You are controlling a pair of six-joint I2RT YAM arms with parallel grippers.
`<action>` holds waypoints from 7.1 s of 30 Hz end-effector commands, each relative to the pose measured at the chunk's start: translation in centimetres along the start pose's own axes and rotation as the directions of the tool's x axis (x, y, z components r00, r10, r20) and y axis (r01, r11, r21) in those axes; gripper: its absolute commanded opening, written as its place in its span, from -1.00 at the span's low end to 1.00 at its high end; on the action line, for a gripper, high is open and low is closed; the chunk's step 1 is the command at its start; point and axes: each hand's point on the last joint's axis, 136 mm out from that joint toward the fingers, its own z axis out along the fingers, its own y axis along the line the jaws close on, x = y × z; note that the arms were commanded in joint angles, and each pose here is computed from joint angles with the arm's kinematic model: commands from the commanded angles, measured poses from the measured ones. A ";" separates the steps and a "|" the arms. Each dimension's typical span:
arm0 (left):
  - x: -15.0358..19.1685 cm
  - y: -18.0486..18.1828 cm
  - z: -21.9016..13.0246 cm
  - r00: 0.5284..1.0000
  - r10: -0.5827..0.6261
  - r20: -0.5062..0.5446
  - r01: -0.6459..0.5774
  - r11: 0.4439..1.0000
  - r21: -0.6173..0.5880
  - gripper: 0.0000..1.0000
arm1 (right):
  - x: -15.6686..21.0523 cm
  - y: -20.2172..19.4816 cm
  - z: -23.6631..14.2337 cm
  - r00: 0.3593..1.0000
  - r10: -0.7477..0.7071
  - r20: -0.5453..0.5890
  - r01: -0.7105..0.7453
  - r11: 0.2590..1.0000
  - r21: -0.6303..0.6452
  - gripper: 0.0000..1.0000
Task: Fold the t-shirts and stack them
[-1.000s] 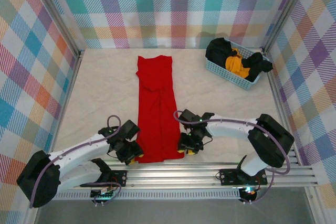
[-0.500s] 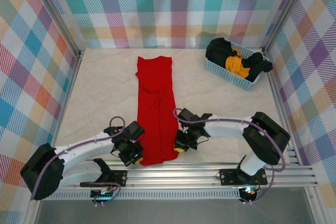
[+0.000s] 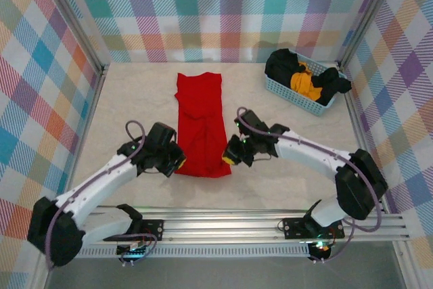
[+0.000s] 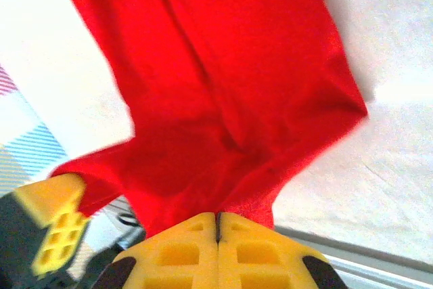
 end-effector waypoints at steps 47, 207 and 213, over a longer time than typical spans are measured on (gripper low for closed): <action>-3.7 1.5 8.0 0.974 -0.227 -0.001 0.227 0.973 0.030 -0.07 | -6.4 -3.4 8.8 0.996 0.090 -0.005 -0.090 0.995 -0.040 -0.22; -5.3 -11.1 8.6 0.956 -0.277 0.098 0.238 0.927 0.290 0.40 | -17.3 3.3 -1.5 0.970 -0.095 0.223 0.143 0.967 -0.210 -0.16; -4.5 -12.8 12.5 0.892 -0.450 0.036 0.402 0.827 0.394 0.47 | -15.2 3.4 -3.4 0.970 -0.093 0.226 0.153 0.953 -0.262 -0.13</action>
